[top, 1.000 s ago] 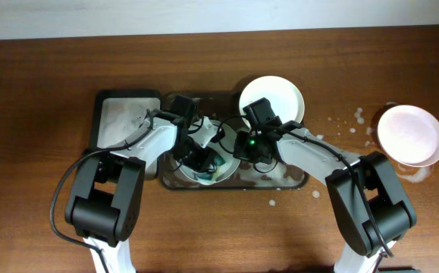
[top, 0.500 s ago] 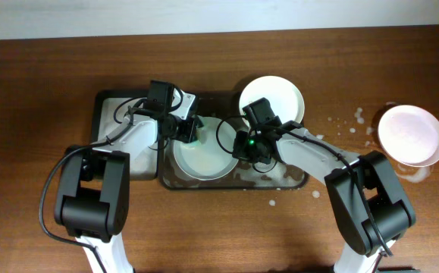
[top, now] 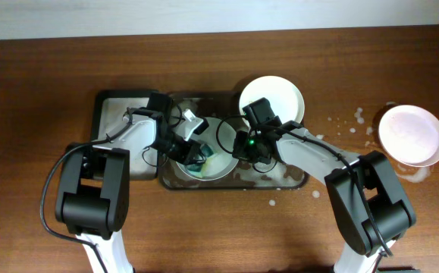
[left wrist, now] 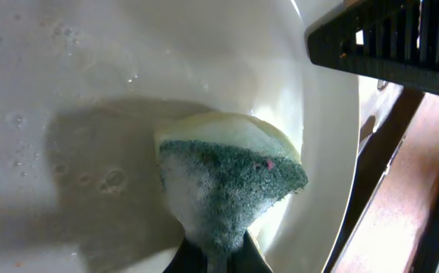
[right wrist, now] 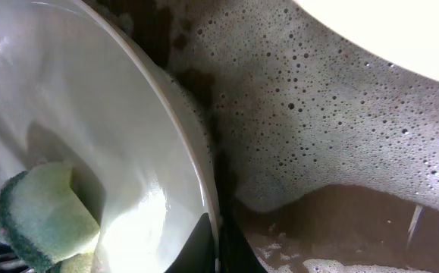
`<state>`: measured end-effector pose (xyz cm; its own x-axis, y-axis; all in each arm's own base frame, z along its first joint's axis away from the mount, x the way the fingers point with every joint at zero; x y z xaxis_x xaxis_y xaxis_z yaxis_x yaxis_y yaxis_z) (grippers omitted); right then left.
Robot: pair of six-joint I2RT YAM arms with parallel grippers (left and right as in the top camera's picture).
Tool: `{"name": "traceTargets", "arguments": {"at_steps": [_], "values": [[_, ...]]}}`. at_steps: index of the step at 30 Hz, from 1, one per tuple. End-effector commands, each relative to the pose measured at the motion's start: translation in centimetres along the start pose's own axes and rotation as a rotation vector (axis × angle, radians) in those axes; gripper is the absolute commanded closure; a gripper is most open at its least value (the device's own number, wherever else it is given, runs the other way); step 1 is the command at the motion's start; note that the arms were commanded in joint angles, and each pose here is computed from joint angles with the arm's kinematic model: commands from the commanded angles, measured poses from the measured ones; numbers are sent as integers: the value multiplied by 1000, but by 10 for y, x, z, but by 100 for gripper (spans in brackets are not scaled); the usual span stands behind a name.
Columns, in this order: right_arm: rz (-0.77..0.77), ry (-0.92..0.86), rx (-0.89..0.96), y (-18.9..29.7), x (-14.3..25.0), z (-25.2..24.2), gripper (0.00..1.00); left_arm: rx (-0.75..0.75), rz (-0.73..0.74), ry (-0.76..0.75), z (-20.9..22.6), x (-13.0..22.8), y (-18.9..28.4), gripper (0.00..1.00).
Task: Clean dirty plates on tray and stack at the side
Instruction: 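Scrub the pale green plate with the sponge while the right gripper holds it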
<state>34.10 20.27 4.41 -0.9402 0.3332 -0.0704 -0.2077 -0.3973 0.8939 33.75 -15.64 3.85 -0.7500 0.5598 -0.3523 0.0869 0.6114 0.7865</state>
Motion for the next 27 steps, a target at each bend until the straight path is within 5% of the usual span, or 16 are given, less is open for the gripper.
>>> {"name": "traceTargets", "arguments": {"at_steps": [1, 4, 10, 21, 27], "values": [[6, 3, -4, -2, 0, 2, 96, -267, 111, 63, 38, 16, 0, 100], [6, 2, -4, -2, 0, 2, 96, -660, 120, 219, 86, 17, 24, 100], [6, 3, -4, -2, 0, 2, 96, -767, -121, 118, 103, -36, 34, 100], [5, 3, -4, -2, 0, 2, 96, -188, 129, -2, -1, 0, -24, 100], [5, 3, -4, -2, 0, 2, 96, -229, 97, -58, 6, -12, -20, 100]]}}
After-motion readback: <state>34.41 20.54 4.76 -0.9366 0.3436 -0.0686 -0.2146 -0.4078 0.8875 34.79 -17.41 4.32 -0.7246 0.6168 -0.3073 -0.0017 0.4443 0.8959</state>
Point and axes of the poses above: each gripper's point midway between its finger pads, its own y axis back along the fingers, its own z axis along the line the jaws close on, x = y × z, the point moved 4 cm from there along y, back along the fingers, and after that the axes turned 8 degrees about -y, right-handed, at the moved point
